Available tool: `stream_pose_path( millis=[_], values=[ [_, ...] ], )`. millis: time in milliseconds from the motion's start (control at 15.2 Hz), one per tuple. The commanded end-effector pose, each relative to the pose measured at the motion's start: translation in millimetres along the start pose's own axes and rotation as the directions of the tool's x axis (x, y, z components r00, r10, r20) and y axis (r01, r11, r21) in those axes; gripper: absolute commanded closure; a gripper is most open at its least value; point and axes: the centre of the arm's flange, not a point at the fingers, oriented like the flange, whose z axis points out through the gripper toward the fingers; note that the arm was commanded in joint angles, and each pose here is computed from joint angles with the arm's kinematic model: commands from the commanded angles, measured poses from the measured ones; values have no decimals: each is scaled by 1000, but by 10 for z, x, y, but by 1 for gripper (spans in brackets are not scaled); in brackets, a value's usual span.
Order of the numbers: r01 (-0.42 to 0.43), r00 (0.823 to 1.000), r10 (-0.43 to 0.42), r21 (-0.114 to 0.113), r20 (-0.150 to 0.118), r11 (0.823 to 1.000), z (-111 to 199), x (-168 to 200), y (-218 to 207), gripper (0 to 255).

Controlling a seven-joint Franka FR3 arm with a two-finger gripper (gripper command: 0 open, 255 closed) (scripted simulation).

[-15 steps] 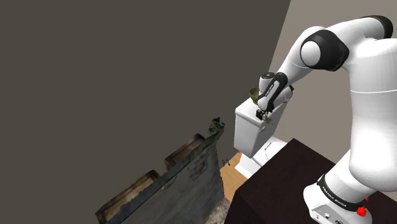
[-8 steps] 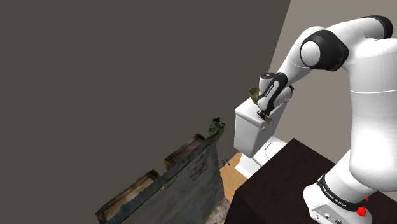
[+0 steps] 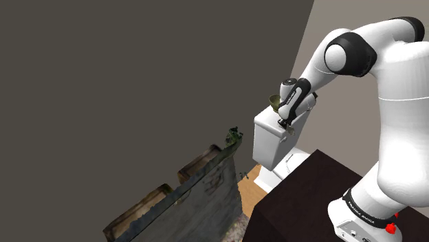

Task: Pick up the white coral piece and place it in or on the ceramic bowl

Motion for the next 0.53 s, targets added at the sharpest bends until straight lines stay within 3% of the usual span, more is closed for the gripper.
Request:
stream_pose_path(
  millis=[0,462],
  values=[
    [0,1000,0,0,0,1000,-50,-1,15,255],
    [0,1000,0,0,0,1000,-400,-8,133,255]
  ],
)
